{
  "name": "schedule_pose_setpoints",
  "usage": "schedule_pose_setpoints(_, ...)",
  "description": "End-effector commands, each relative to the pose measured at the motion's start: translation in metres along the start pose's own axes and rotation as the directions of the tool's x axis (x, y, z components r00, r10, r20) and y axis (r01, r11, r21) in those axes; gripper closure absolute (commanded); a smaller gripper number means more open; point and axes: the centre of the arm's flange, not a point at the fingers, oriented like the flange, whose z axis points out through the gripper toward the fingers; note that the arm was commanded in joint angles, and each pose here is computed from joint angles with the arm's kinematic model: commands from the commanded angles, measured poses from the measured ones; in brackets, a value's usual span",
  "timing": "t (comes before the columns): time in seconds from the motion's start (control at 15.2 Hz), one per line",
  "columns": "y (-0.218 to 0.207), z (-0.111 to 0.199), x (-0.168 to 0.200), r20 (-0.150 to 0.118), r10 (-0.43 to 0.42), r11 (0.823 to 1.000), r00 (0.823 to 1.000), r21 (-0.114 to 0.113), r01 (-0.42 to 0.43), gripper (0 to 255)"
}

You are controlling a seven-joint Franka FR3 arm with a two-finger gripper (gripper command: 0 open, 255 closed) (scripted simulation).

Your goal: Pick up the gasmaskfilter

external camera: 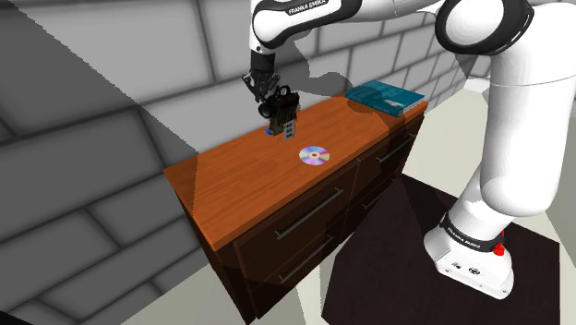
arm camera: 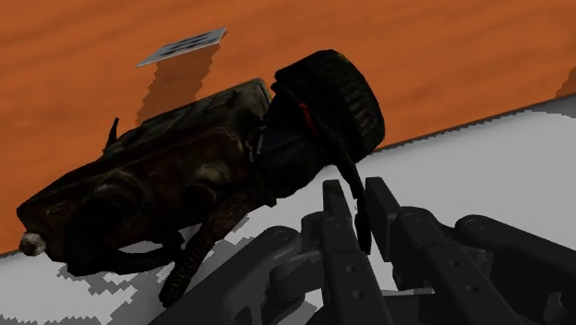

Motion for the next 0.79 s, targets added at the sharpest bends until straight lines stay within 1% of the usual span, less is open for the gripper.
schedule_pose_setpoints(0.0, -0.002, -0.012, 0.001, -0.001, 0.0, 1.0, 1.0, 0.0, 0.0, 255)
schedule_pose_setpoints(0.59, -0.007, -0.059, 0.008, -0.001, 0.0, 1.0, 1.0, 0.0, 0.0, 255)
schedule_pose_setpoints(0.73, -0.007, -0.06, 0.009, -0.001, 0.0, 1.0, 1.0, 0.0, 0.0, 255)
